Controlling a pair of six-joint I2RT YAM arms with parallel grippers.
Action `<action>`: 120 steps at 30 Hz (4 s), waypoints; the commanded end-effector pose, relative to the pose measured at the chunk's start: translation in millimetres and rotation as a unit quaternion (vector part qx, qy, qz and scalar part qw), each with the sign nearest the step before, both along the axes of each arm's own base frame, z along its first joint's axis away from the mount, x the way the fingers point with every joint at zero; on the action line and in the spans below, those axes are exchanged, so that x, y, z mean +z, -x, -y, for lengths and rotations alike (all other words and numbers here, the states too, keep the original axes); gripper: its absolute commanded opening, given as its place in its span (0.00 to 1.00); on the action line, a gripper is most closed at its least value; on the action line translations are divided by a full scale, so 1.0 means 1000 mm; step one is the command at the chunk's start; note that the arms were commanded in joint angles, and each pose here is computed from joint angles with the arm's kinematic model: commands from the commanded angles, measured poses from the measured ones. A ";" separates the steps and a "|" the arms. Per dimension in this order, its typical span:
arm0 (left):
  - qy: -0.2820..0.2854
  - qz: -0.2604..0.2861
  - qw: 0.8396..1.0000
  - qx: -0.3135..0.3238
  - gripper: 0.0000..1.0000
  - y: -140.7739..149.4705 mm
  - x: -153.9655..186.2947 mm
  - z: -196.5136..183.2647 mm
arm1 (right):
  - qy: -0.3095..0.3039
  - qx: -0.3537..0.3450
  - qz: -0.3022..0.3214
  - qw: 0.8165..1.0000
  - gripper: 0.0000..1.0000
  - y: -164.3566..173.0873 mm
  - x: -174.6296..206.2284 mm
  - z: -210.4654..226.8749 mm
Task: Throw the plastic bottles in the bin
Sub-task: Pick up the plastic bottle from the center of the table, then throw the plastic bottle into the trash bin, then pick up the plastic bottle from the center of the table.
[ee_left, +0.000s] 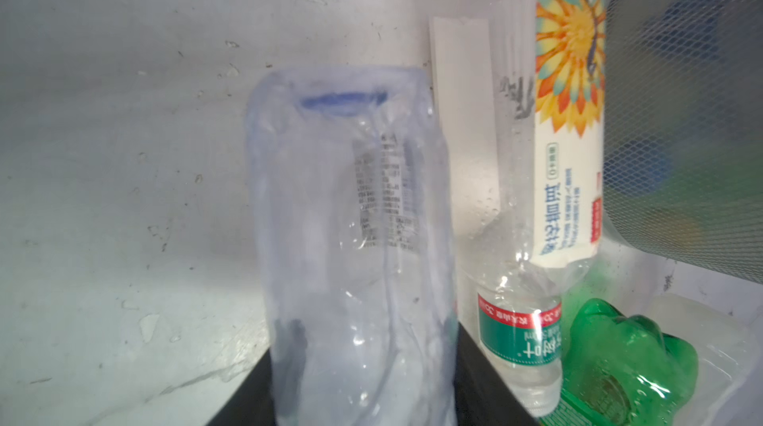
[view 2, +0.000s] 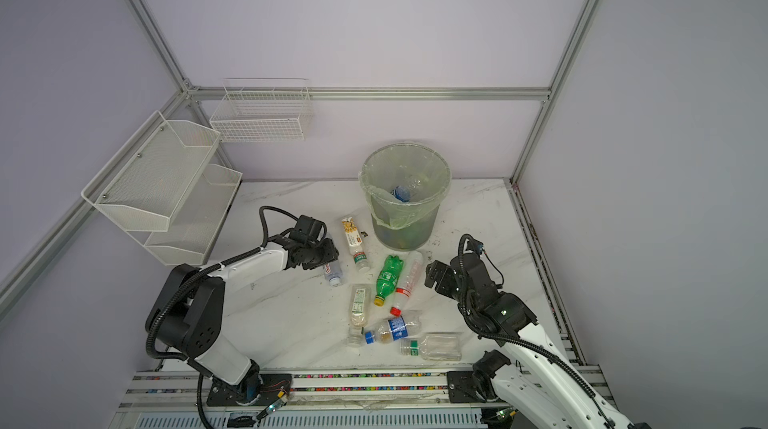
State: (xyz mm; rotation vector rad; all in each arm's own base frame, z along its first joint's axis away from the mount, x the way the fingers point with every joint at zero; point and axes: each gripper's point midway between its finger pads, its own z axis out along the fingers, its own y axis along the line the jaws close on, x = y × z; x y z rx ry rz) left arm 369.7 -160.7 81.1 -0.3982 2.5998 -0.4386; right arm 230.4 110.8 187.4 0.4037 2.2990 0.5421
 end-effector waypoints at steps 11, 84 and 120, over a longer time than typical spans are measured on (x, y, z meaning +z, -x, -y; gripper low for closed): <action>0.054 0.080 0.995 -0.020 0.52 -0.006 0.070 -0.019 | 0.020 -0.020 -0.043 0.999 0.98 0.002 -0.025 0.006; 0.169 0.437 0.858 -0.211 1.00 -0.088 0.419 0.123 | 0.001 -0.038 -0.014 0.999 0.97 0.002 -0.013 0.011; 0.057 0.224 0.972 -0.044 1.00 -0.019 0.188 -0.082 | -0.016 -0.037 -0.062 0.997 0.97 -0.021 -0.065 -0.015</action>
